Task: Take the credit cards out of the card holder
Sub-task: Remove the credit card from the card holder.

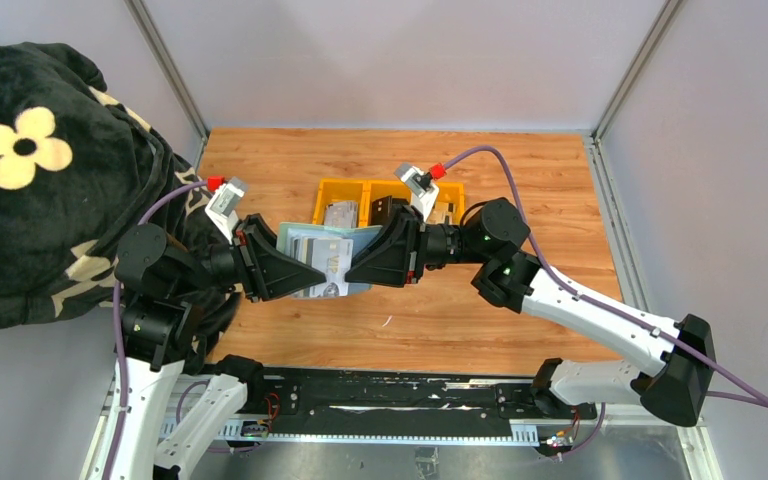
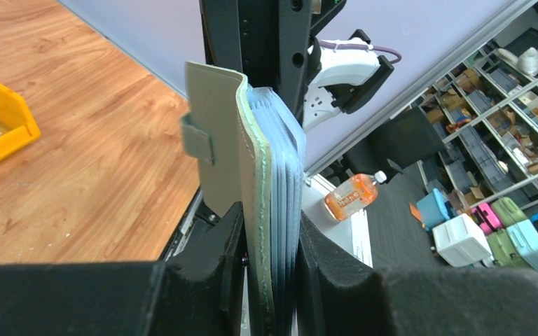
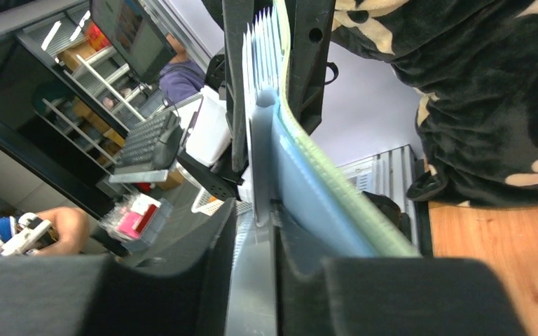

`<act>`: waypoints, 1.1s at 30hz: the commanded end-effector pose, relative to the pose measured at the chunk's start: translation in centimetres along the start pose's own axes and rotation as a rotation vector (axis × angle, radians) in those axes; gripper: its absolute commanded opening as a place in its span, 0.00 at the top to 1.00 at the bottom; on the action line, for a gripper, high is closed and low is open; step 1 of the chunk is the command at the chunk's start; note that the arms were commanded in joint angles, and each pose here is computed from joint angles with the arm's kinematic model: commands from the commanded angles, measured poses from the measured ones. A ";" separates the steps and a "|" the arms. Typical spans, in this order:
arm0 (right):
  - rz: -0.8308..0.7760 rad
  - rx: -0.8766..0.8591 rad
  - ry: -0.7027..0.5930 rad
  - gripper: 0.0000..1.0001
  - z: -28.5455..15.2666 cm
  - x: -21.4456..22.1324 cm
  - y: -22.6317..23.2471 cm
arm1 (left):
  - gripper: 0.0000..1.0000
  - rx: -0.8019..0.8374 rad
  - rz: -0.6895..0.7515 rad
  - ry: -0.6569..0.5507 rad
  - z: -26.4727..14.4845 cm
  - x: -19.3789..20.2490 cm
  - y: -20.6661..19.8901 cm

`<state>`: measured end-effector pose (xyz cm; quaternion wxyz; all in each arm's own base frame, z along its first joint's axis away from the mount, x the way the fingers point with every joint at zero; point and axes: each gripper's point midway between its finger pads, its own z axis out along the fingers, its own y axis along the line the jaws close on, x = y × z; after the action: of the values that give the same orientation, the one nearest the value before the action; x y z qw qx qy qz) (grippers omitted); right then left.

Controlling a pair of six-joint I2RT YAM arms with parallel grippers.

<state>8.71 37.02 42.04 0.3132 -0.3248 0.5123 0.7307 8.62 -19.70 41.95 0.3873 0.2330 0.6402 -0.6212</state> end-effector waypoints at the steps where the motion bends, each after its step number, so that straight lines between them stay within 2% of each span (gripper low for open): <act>1: -0.005 0.045 -0.032 0.66 0.0 -0.8 -1.1 | 0.96 0.023 0.097 -0.008 -0.5 -0.4 -1.9; 3: -0.002 0.036 -0.045 0.60 0.3 -1.2 -1.0 | 0.97 0.020 0.094 -0.006 -0.5 -0.4 -1.8; 5: 0.004 0.026 -0.054 0.59 0.7 -1.5 -0.9 | 0.98 0.016 0.094 -0.010 -0.4 -0.4 -1.7; 13: 0.049 -0.036 -0.081 0.78 1.7 -2.1 -0.9 | 0.98 -0.007 0.096 -0.009 -0.5 -0.2 -1.1; 18: 0.053 -0.038 -0.067 0.99 1.3 -1.8 -1.0 | 0.97 -0.014 0.107 -0.003 -0.4 -0.1 -0.8; 19: 0.051 -0.025 -0.066 1.00 0.9 -1.7 -1.2 | 0.97 -0.014 0.114 -0.002 -0.4 -0.2 -0.8; 29: 0.030 0.095 -0.094 1.00 -3.7 -1.7 -2.7 | 0.97 -0.014 0.139 -0.003 -0.3 -1.1 -1.3; 33: -0.005 0.226 -0.137 1.00 -7.2 -3.8 -4.2 | 0.98 -0.038 0.186 0.027 -0.7 -0.6 -1.3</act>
<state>12.16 33.66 41.54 0.3392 -0.2695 0.5313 0.7280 9.69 -19.36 41.83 0.4176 0.2401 0.6555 -0.5816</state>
